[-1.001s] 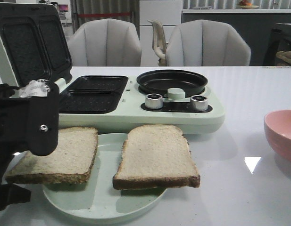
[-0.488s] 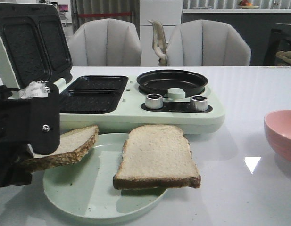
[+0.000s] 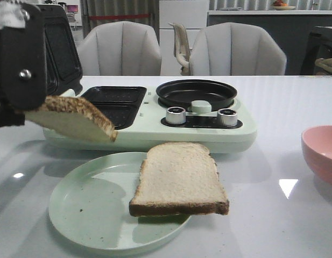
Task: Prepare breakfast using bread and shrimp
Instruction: 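Grasp the bread slice nearest the left gripper with the left gripper, then lift the bread and lower it onto the sandwich maker plate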
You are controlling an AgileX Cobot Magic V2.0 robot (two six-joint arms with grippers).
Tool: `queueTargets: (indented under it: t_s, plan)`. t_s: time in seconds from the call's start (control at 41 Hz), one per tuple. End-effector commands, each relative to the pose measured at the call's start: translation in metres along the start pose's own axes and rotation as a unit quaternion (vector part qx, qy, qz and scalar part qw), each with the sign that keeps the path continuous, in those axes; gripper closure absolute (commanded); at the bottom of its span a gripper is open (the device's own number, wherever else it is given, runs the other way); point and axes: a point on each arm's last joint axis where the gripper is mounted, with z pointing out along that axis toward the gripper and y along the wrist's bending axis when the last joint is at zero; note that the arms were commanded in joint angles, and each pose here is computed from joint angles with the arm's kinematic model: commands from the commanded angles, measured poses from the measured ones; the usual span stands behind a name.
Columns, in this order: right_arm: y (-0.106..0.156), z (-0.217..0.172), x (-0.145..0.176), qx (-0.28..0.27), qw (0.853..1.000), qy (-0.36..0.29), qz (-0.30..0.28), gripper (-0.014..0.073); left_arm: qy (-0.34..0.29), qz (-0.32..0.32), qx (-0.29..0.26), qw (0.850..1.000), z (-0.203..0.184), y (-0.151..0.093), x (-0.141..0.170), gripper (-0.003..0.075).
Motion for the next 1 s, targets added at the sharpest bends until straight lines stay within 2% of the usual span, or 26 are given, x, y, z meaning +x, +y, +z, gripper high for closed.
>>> queueTargets:
  t_s: [0.0,0.244,0.439,0.61,0.757,0.976]
  plan:
    - [0.001,-0.005,-0.014,0.0,0.999,-0.046,-0.005,0.0147,-0.017,-0.014,-0.072,0.997,-0.009,0.033,-0.008,0.0619]
    - [0.001,-0.005,-0.014,0.0,0.999,-0.046,-0.005,0.0147,-0.005,-0.04,-0.103,0.994,0.023,0.077,-0.021,0.0619]
    - [0.001,-0.005,-0.014,0.0,0.999,-0.046,-0.005,0.0147,-0.004,-0.067,-0.087,0.994,0.074,0.105,-0.031,0.0619]
    - [0.001,-0.005,-0.014,0.0,0.999,-0.046,-0.005,0.0147,0.0,-0.09,-0.095,0.991,0.118,0.131,-0.037,0.0619]
    - [0.001,-0.005,-0.014,0.0,0.999,-0.046,-0.005,0.0147,0.01,-0.096,-0.107,0.99,0.152,0.146,-0.04,0.0619]
    - [0.001,-0.005,-0.014,0.0,0.999,-0.046,-0.005,0.0147,0.017,-0.057,-0.112,0.992,0.193,0.156,-0.042,0.0619]
